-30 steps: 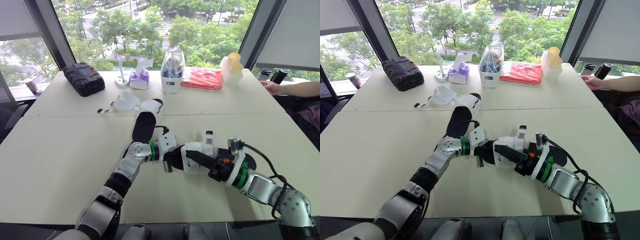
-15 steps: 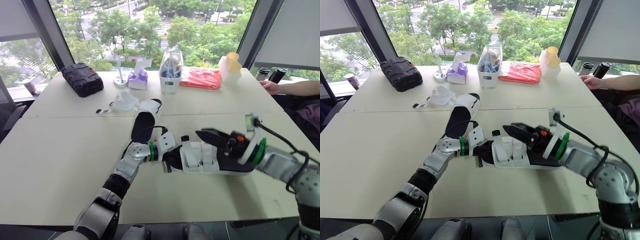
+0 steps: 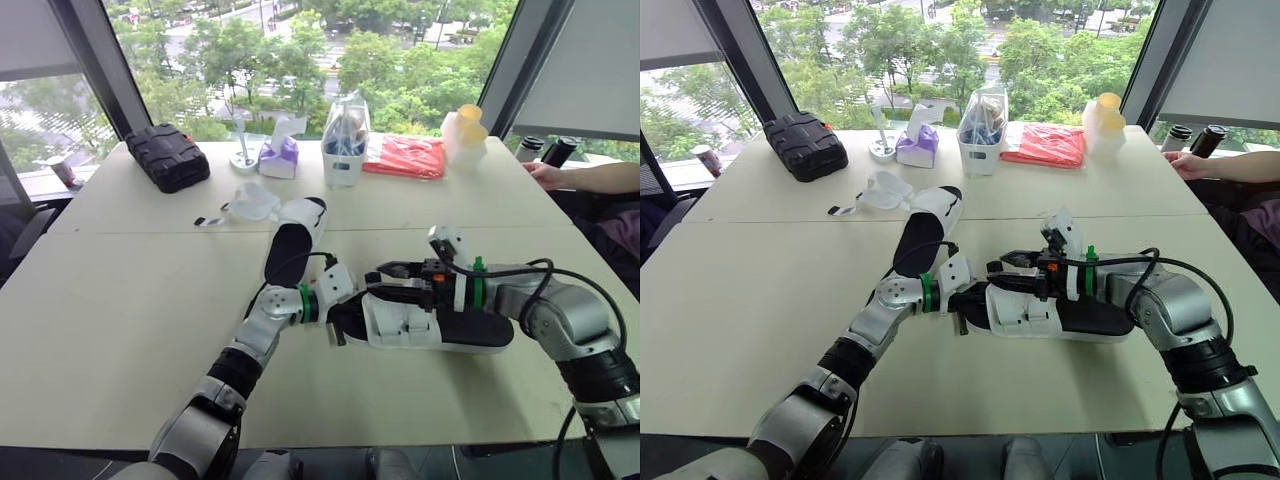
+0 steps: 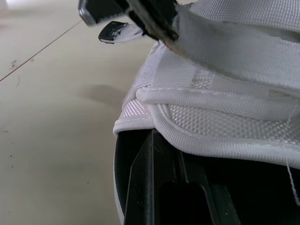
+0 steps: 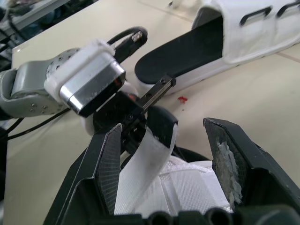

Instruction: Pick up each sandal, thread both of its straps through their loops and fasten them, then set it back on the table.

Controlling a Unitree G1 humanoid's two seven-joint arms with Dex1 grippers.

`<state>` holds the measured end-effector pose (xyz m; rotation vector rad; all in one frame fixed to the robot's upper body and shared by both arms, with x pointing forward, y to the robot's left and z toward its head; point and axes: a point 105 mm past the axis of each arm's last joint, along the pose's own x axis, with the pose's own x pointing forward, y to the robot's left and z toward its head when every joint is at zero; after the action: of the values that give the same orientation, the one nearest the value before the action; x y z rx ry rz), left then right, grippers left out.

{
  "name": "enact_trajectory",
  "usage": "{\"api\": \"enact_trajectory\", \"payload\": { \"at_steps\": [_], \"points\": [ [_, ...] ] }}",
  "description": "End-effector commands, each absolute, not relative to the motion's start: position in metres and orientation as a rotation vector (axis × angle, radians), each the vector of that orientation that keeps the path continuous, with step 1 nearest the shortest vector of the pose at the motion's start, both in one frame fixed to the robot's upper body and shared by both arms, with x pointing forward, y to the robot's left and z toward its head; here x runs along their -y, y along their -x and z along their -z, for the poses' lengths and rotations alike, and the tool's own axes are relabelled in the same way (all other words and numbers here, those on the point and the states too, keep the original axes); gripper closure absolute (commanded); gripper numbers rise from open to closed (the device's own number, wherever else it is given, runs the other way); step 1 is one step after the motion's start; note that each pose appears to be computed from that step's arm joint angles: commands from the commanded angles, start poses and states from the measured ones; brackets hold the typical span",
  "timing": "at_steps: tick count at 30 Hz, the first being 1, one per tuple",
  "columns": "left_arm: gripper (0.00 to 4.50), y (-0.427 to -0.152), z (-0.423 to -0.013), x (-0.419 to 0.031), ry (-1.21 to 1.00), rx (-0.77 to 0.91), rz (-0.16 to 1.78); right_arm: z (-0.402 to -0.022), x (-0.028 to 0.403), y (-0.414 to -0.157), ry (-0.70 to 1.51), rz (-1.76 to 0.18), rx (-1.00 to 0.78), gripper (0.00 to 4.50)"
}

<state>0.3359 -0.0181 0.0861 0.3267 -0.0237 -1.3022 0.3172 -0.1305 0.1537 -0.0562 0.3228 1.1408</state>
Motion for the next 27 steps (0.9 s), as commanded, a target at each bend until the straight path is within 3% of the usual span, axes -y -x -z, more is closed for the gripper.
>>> {"api": "enact_trajectory", "payload": {
  "at_steps": [1, 4, 5, 13, 27],
  "points": [
    [4.5, -0.335, -0.077, 0.014, -0.328, -0.007, 1.283, -0.166, 0.125, -0.315, 0.06, -1.21, -0.288, 2.81],
    [4.5, -0.335, -0.076, 0.013, -0.328, -0.01, 1.277, -0.17, 0.125, -0.314, 0.027, -1.224, -0.277, 4.37],
    [4.5, -0.335, -0.076, 0.013, -0.328, -0.01, 1.277, -0.172, 0.125, -0.313, 0.018, -1.226, -0.274, 4.45],
    [4.5, -0.334, -0.077, 0.016, -0.327, -0.008, 1.291, -0.194, 0.132, -0.307, -0.087, -1.199, -0.193, 4.45],
    [4.5, -0.333, -0.078, 0.021, -0.328, 0.0, 1.313, -0.148, 0.147, -0.333, -0.019, -0.946, -0.33, 4.45]
  ]
}}
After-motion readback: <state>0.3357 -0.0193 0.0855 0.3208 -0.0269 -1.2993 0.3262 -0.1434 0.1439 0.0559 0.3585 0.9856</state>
